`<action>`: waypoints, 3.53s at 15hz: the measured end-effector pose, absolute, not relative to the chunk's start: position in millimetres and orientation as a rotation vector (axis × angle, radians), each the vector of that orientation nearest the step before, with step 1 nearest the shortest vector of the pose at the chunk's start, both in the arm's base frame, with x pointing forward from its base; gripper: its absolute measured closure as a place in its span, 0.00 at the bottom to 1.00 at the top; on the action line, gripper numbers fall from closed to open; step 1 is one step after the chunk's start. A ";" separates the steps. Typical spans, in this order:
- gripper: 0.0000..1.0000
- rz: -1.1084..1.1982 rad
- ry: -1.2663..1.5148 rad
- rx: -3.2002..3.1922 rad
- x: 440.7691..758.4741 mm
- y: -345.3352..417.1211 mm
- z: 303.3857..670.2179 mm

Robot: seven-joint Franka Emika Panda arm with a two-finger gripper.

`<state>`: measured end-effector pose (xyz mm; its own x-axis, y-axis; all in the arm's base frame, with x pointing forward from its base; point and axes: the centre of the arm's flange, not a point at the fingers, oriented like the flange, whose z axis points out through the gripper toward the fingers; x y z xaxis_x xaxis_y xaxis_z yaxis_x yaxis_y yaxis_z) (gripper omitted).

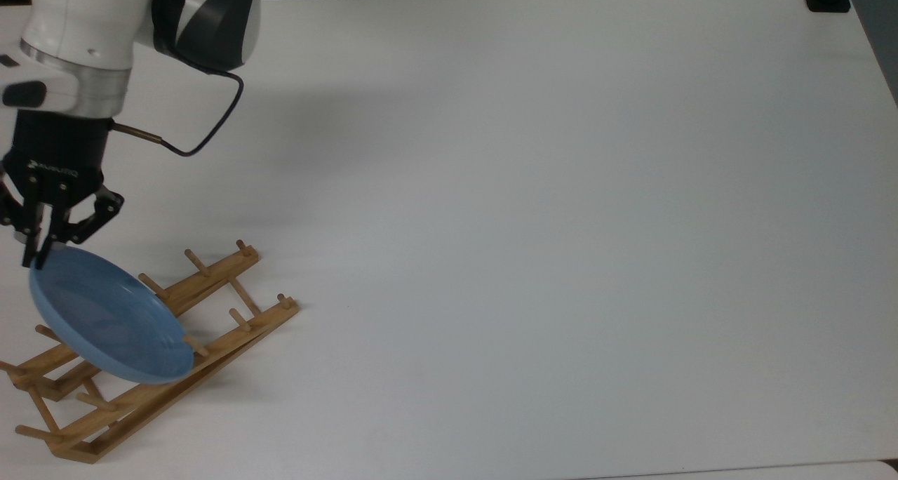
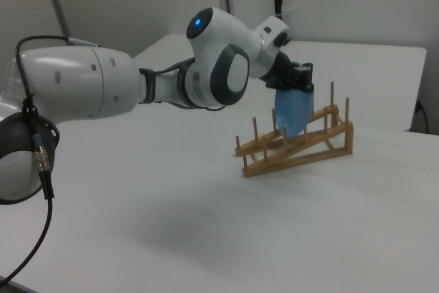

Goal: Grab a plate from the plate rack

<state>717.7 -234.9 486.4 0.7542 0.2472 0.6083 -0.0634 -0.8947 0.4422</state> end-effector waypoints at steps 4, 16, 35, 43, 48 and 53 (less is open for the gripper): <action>0.93 0.992 0.135 2.461 709.2 -239.4 519.3; 0.93 1.209 -0.260 2.560 707.0 -207.9 560.2; 0.93 -0.375 1.112 3.044 635.5 -42.5 419.1; 0.93 -0.451 1.568 2.885 622.6 -7.3 349.5; 0.81 -0.413 1.555 2.884 632.5 -8.5 325.6; 0.31 -0.358 1.204 2.982 637.4 7.9 383.6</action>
